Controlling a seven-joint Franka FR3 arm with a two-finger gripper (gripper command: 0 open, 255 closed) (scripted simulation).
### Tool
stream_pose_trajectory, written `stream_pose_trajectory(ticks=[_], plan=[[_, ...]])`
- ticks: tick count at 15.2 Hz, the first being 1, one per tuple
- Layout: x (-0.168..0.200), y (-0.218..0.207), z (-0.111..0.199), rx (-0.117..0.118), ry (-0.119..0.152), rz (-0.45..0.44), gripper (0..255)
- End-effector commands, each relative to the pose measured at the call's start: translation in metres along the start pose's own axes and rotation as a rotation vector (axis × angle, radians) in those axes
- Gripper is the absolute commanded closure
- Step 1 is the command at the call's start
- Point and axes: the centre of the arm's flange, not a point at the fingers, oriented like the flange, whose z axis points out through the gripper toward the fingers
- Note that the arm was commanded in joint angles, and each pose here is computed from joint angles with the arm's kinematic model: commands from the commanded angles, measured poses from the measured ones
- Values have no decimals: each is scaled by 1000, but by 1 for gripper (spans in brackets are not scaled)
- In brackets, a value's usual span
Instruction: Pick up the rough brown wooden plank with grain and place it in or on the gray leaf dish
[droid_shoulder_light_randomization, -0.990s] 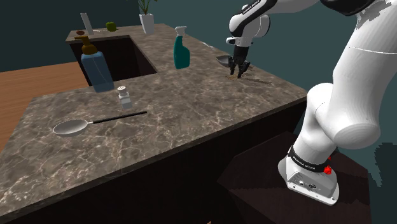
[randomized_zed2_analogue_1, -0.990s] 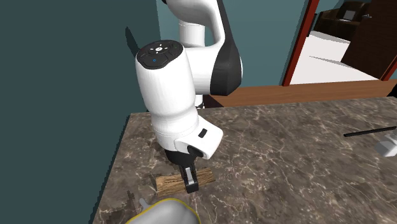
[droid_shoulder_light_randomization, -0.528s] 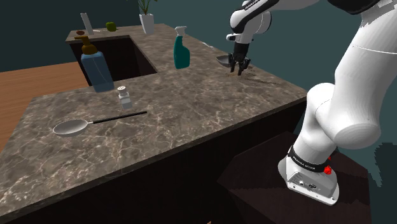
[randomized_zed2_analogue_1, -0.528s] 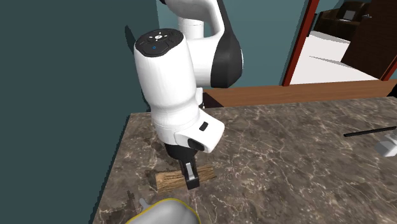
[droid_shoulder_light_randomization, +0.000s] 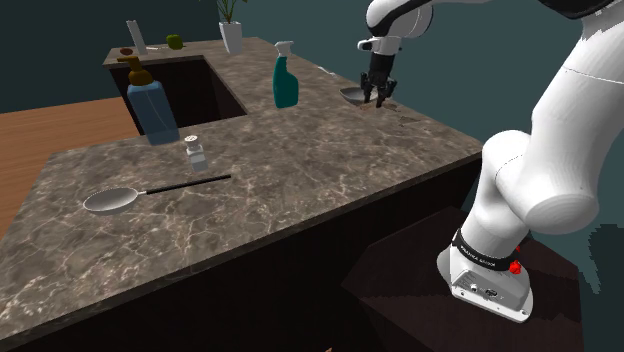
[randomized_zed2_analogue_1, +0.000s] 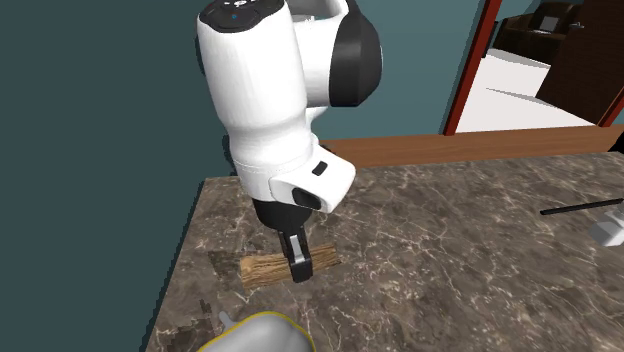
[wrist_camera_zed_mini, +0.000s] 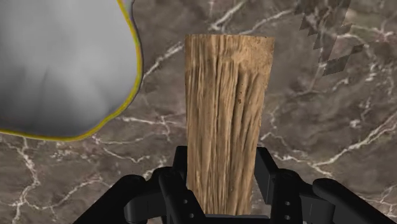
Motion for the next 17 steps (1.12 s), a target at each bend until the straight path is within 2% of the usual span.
stream_pose_trajectory(ticks=[1, 11, 17], plan=[[1, 0, -11, 0, 0, 0, 255], [6, 1, -62, 0, 0, 0, 255], [-33, 69, -68, 0, 0, 0, 255]])
